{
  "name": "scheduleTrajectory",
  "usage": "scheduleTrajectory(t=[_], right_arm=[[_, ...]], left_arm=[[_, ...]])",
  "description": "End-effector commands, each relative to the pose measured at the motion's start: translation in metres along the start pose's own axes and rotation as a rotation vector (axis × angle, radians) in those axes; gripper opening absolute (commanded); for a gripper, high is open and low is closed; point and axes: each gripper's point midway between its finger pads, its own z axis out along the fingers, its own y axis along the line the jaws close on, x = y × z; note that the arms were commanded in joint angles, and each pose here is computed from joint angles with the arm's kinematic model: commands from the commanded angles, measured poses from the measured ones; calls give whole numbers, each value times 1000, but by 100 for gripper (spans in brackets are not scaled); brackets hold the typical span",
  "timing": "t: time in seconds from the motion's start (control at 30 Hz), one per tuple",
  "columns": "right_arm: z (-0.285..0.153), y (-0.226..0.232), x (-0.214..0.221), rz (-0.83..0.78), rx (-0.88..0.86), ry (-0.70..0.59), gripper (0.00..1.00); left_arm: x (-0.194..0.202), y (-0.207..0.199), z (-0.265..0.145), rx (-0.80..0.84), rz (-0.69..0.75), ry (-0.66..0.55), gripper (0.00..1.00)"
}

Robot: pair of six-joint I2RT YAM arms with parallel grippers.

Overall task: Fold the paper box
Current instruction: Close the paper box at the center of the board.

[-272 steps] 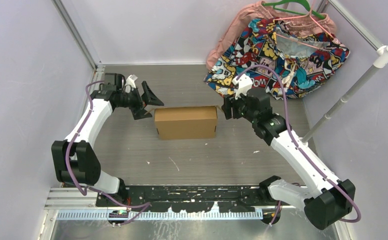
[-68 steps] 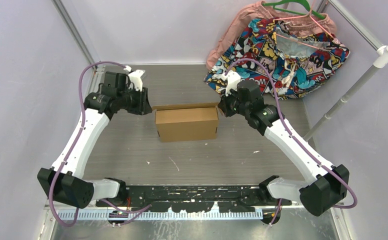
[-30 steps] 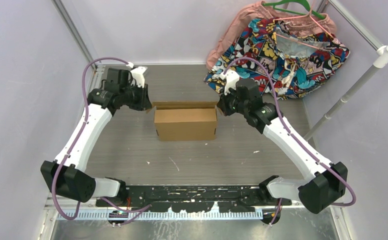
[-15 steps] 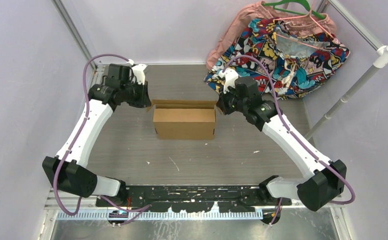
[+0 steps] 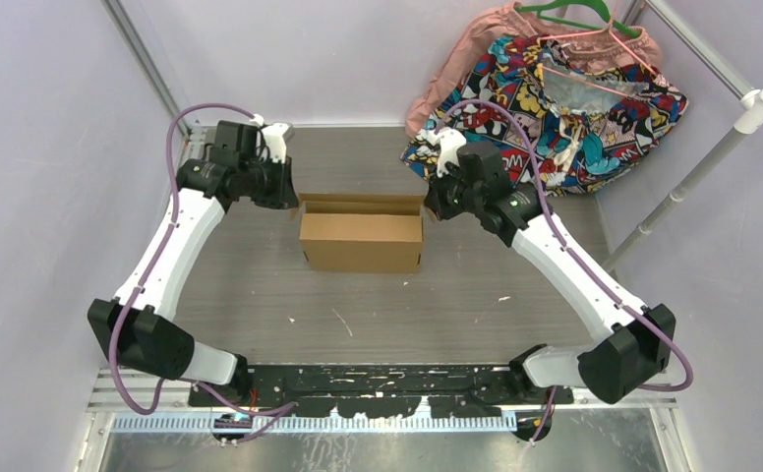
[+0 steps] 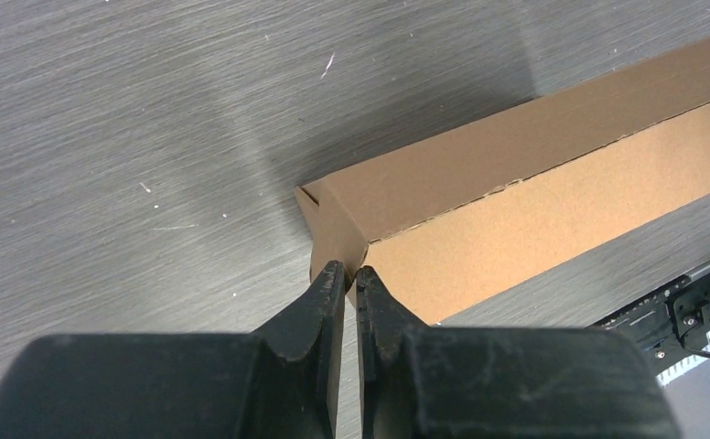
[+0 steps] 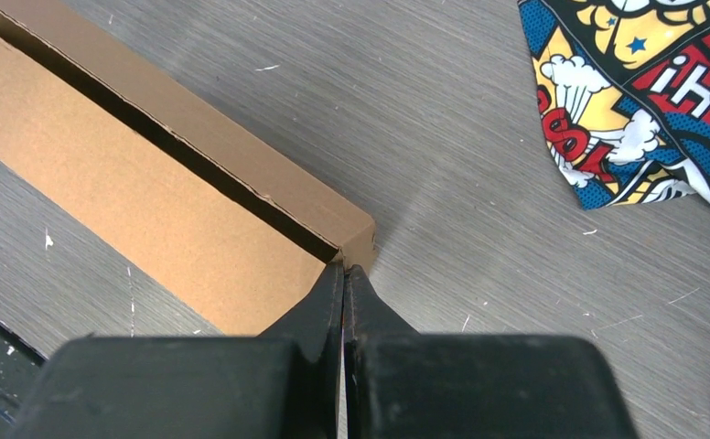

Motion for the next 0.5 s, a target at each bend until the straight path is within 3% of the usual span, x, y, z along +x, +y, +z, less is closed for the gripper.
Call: scheduleTrajectory(t=[0.0,0.47], right_arm=[[-3,6,-24,23,-11,-37,1],[5,10,-27,64,-28,25,1]], left_arm=[[-14,-8,-4,28,-11,-31,11],[-14,-9,3,37,-32,-18,11]])
